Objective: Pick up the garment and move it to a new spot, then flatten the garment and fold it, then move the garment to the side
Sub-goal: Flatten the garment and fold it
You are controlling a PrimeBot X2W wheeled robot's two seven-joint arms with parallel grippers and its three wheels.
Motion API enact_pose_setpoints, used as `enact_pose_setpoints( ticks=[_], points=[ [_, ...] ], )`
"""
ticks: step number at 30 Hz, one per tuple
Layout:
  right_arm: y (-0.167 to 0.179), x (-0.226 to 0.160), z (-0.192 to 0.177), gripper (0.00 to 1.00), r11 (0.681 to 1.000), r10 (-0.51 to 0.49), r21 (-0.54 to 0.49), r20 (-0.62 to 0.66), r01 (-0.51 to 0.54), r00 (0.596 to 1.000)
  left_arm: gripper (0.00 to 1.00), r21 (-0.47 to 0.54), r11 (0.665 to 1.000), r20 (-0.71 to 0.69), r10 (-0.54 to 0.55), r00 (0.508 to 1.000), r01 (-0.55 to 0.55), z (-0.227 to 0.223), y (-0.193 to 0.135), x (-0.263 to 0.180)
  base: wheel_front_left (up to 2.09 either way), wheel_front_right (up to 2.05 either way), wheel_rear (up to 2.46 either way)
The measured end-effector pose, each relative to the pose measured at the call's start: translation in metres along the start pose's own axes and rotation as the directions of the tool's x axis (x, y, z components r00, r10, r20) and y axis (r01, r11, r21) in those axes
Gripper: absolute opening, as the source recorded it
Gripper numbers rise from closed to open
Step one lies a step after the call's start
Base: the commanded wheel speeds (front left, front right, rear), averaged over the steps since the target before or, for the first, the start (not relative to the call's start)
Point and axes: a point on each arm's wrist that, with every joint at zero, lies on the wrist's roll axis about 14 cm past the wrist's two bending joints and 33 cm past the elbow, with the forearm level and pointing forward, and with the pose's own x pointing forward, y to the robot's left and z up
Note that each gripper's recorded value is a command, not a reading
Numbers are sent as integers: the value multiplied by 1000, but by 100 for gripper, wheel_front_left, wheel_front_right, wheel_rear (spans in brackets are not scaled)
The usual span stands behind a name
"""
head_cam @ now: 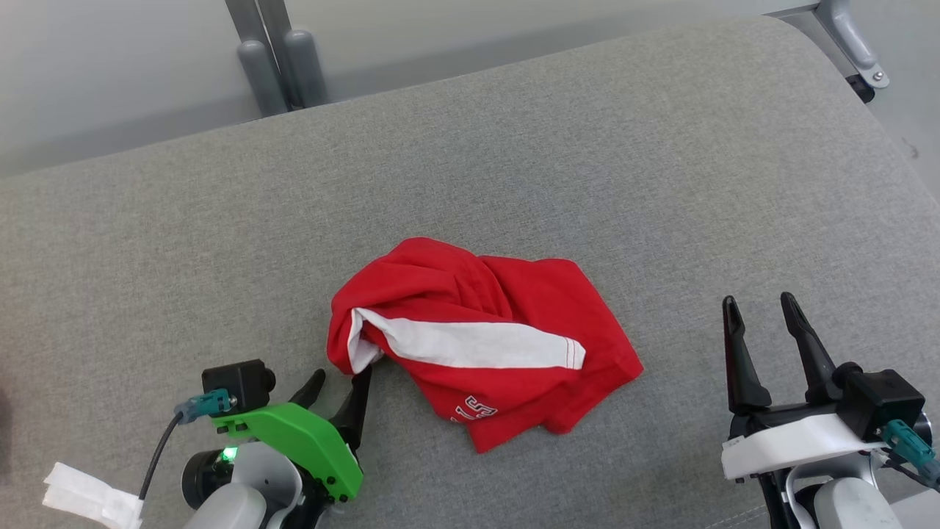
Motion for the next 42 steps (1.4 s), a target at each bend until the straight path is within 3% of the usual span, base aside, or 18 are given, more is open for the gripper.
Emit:
enact_pose_setpoints(
  ticks=[3,4,5,6,7,16,19,22,26,33,37,42],
  points=[
    [0,-1,0,100,1000,-2,-1,-1,2,1000,100,24,1000,23,-18,1000,17,5,-3,7,0,0,0],
    [0,-1,0,100,1000,-3,0,0,3,1000,94,39,999,43,-19,999,17,9,-3,8,0,0,0],
    [-1,-1,0,100,1000,-3,0,0,3,1000,49,42,999,67,-20,998,17,15,-3,9,0,0,0],
    [0,-1,1,100,1000,-3,1,3,3,1000,37,41,999,102,-28,994,24,23,-5,10,0,0,0],
    [0,-2,2,100,1000,-3,2,5,3,1000,0,43,998,133,-51,990,46,31,-10,11,0,0,0],
    [5,-1,2,100,1000,11,11,10,-12,1000,0,58,980,305,-200,931,192,75,-52,4,0,0,0],
    [6,-2,2,100,1000,17,14,9,-17,1000,0,109,969,368,-247,897,222,97,-69,-8,0,0,0],
    [12,-2,-1,100,999,33,20,2,-33,999,0,247,955,397,-256,881,166,117,-75,-25,0,0,0],
    [22,0,-2,100,998,65,28,2,-65,998,0,449,893,415,-231,880,23,137,-78,-54,0,0,0],
    [43,4,-4,100,991,127,44,0,-127,992,0,625,770,457,-232,859,-125,162,-104,-110,0,0,0],
    [51,5,-4,100,988,150,49,2,-150,989,0,684,723,374,-229,899,-100,147,-116,-118,0,0,0],
    [56,8,-3,100,985,161,61,7,-161,987,0,688,720,189,-60,980,-89,108,-71,-80,0,0,0]
  ],
)
